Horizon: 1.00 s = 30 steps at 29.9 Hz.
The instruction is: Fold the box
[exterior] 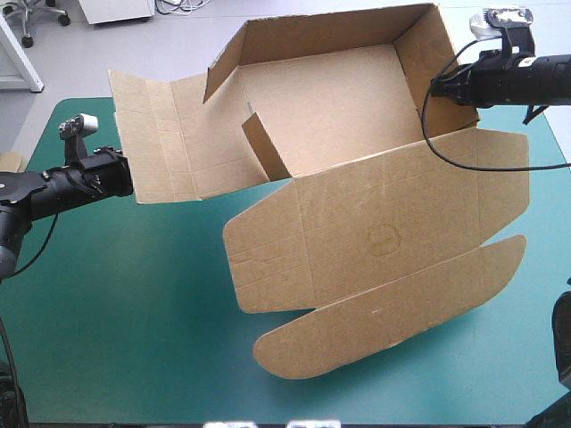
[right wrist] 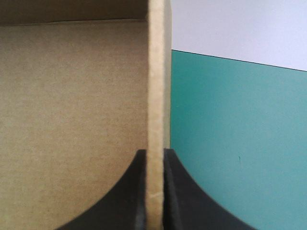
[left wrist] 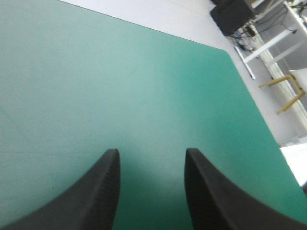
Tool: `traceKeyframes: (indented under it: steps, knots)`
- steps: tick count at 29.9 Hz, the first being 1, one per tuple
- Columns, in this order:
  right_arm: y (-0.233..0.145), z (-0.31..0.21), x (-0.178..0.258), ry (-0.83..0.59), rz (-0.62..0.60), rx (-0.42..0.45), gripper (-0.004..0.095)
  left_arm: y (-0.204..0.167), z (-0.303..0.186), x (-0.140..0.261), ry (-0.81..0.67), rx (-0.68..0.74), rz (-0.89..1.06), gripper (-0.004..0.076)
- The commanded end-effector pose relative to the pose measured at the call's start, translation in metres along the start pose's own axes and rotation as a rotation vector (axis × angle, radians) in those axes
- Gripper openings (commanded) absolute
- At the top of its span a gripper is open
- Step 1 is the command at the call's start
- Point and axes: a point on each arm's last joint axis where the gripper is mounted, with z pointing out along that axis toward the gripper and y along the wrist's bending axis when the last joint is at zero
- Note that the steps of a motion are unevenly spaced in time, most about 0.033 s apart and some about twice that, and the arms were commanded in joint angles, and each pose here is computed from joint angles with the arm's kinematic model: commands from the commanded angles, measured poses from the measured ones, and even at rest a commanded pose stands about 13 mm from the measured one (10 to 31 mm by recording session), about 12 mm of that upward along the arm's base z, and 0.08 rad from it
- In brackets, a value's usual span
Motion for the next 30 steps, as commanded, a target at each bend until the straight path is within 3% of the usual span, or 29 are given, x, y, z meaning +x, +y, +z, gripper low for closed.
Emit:
traceKeyframes:
  steps: [1,9,30]
  knots:
    - [0.02,-0.029,-0.017,-0.145,0.0,-0.041,0.0,-0.021,0.002,-0.008,-0.046,0.132,-0.005,0.0311]
    - [0.017,-0.028,-0.015,-0.12,-0.011,-0.006,0.0,-0.054,0.033,0.0,-0.035,0.307,0.021,0.0311]
    - [0.004,-0.023,-0.011,-0.069,-0.015,0.105,0.0,-0.083,0.026,-0.007,-0.1,0.603,-0.08,0.0312]
